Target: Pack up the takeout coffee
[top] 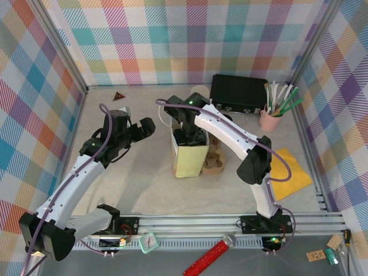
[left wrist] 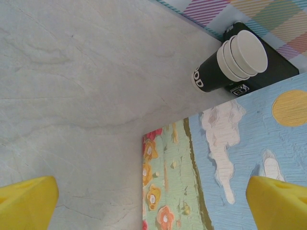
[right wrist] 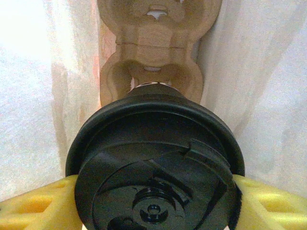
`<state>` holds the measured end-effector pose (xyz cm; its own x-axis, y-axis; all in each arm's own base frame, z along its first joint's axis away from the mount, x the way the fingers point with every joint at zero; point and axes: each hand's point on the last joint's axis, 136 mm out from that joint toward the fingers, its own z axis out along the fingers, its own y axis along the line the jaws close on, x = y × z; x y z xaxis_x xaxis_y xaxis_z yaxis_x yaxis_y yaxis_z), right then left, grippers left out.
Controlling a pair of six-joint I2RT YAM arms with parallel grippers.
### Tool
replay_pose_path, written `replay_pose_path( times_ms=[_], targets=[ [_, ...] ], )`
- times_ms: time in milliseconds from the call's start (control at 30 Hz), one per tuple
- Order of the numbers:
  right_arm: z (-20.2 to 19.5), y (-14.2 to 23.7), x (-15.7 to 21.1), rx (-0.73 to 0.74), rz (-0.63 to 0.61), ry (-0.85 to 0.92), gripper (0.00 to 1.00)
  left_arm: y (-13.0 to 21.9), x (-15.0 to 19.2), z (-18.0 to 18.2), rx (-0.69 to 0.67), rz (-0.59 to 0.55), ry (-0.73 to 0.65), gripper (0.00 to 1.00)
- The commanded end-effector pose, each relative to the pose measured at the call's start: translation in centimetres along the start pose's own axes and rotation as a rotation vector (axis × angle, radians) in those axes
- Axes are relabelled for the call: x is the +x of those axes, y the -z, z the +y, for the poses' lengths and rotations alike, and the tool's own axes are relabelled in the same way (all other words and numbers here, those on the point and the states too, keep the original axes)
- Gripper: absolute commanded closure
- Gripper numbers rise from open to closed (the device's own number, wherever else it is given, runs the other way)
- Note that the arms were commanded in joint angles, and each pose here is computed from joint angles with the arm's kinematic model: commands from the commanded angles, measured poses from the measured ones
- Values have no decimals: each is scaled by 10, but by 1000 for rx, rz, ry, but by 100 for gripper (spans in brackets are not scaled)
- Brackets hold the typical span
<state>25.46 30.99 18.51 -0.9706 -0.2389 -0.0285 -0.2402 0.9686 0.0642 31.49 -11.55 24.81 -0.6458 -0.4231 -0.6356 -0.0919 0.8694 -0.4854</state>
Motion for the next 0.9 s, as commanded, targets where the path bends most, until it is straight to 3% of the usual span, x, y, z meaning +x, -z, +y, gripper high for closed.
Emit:
replay_pose_path(
  times_ms=[0, 867],
  targets=[
    [-5, 8, 4, 5, -11, -10, 33, 10, -9, -2, 8, -28, -6, 0],
    [-11, 4, -3, 13, -22, -21, 33, 8, -8, -6, 28, -21, 6, 0]
  ],
)
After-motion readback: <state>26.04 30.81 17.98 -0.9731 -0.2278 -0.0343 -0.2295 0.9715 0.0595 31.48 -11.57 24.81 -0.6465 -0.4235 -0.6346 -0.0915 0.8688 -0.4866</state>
